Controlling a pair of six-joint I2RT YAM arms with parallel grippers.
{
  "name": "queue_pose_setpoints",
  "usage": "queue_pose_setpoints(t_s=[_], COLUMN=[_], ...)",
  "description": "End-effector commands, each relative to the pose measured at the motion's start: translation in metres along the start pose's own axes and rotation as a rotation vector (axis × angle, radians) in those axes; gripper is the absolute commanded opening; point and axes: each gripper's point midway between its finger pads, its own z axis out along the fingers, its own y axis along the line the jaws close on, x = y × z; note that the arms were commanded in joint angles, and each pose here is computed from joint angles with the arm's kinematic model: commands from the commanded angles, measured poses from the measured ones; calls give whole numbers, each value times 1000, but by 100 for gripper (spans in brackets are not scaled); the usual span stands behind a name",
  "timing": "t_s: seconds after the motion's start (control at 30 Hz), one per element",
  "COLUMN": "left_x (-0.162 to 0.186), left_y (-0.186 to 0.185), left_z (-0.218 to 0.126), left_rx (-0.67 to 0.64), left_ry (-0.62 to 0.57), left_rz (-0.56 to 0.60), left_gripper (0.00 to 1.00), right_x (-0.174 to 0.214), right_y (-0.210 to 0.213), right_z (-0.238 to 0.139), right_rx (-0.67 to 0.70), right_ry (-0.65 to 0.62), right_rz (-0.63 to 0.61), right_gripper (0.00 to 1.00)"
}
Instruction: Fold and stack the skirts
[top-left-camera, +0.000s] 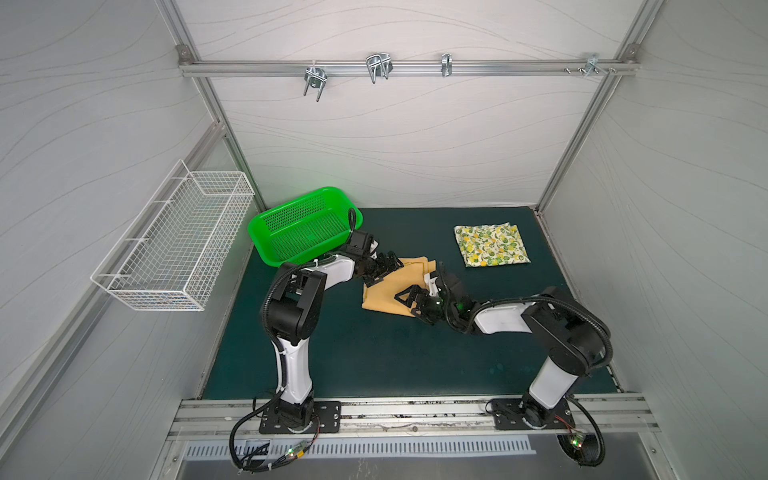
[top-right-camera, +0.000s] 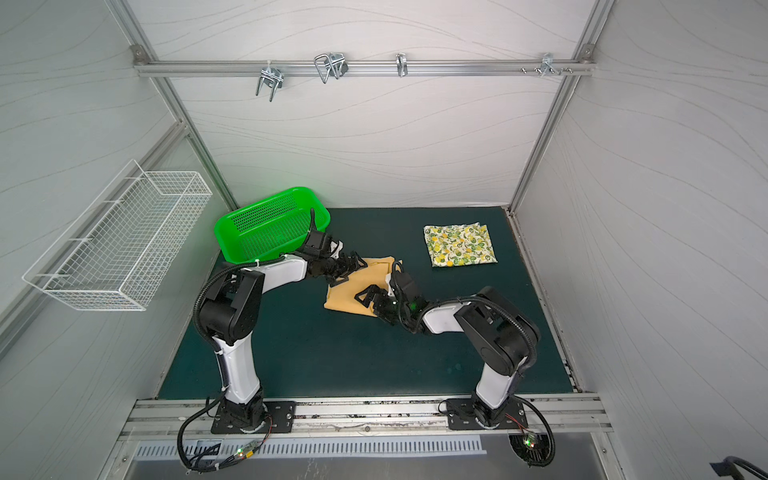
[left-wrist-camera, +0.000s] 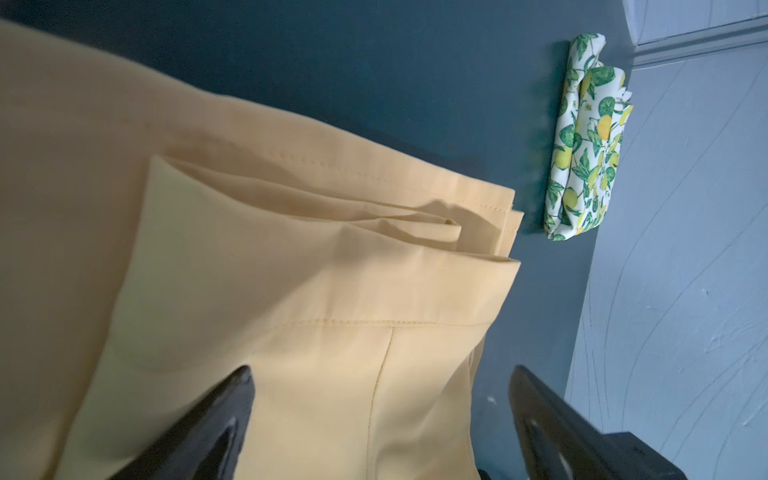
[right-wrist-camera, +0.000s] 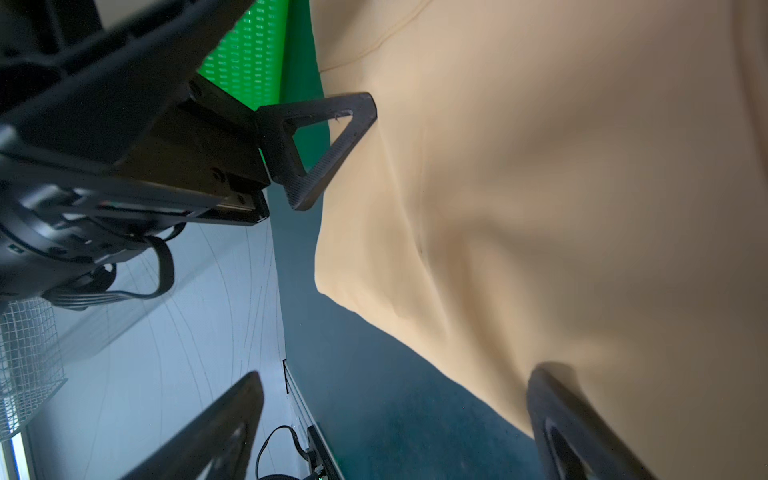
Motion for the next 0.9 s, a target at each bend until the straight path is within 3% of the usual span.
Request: queue_pose_setpoints(t_s=[0.0,0.17,0.4,0.87], left_x=[-16,-13,20,65], left_y=[-18,-47,-50,-4], left_z=[-20,-57,-76,-66], left_rx=[13,110,211,177], left_ry=[-26,-66,-54,-17], left_rz=[33,39,-18,-78], left_gripper=[96,97,98,98], right_x=[-10,-42,-102,-145], right_y=[22,71,85,63], right_z=[-21,-47,-65,2], right_rx=[64,26,-91,-137], right_ry=[-18,-44,-83,81], right_rz=[-113,-260,-222,-160], right_gripper=[99,99,99,99])
